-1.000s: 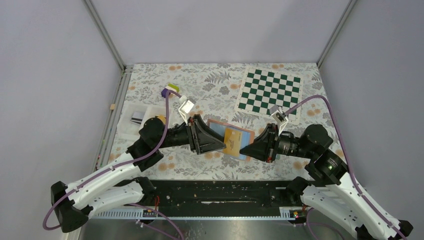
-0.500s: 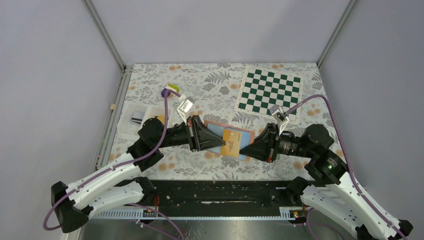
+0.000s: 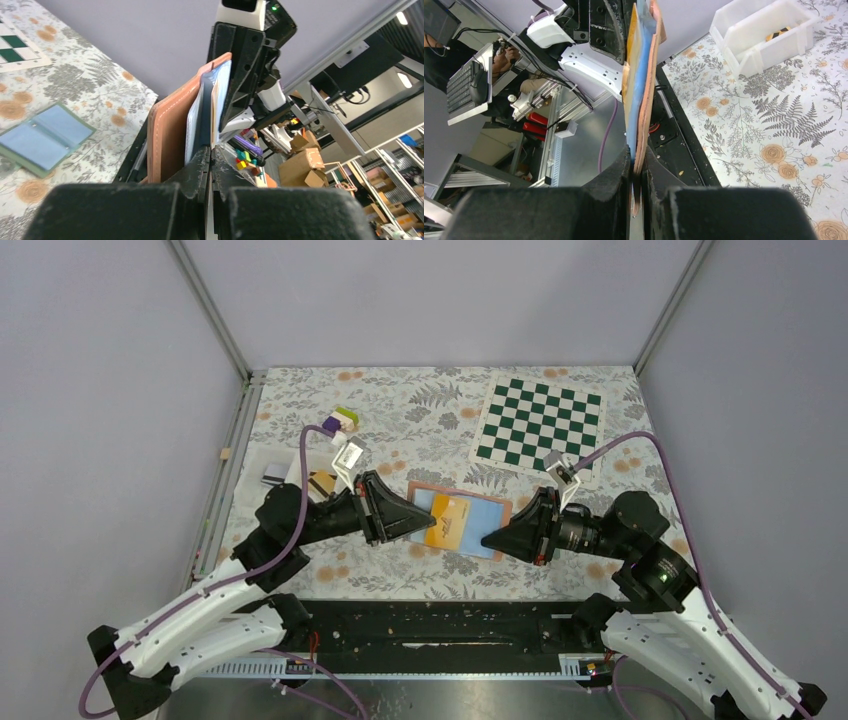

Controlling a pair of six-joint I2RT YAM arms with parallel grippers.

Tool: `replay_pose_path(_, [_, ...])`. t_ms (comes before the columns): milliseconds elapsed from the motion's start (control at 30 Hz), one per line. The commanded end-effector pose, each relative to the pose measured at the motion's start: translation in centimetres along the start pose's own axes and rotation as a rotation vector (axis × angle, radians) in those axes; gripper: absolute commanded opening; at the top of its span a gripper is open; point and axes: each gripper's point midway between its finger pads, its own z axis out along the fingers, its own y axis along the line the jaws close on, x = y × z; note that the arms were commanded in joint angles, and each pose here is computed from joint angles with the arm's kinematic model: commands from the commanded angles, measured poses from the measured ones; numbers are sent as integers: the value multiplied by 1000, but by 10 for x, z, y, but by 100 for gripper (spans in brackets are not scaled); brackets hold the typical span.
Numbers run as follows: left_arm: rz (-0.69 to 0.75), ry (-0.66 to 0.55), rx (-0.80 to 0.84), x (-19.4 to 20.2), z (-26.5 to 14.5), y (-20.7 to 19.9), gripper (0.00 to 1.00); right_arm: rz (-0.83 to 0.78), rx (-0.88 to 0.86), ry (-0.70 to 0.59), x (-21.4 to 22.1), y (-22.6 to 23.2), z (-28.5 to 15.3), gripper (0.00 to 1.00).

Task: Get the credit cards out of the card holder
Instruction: Remove the credit card from the card holder, then place the card holder at the center of the board.

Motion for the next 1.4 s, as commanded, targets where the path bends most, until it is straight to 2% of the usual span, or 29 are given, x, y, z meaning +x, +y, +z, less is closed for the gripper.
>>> replay_pose_path(0, [59, -57, -56, -18, -5, 5, 0, -33, 17, -23, -5, -1, -2, 0])
replay_pose_path(300, [133, -124, -217, -36, -31, 24, 0, -36, 76, -28, -5, -11, -4, 0])
replay_pose_path(533, [117, -124, -240, -42, -34, 28, 0, -22, 131, -37, -4, -23, -4, 0])
replay_pose_path(633, [87, -143, -328, -46, -39, 43, 0, -5, 194, -44, -4, -36, -4, 0])
replay_pose_path(800, [33, -284, -656, -67, -78, 97, 0, 103, 349, -72, 1, -78, 6, 0])
replay_pose_path(933, [4, -393, -800, -87, -107, 123, 0, 211, 433, -127, 7, -112, 20, 0])
replay_pose_path(1033, [-55, -529, -901, -100, -136, 145, 0, 259, 448, -173, 6, -134, 36, 0])
replay_pose_path(1233, [-194, -838, -1025, -115, -203, 187, 0, 376, 489, -120, 27, -184, 80, 0])
replay_pose_path(1367, [-382, -1036, -1005, -105, -238, 222, 0, 455, 521, -106, 43, -218, 99, 2])
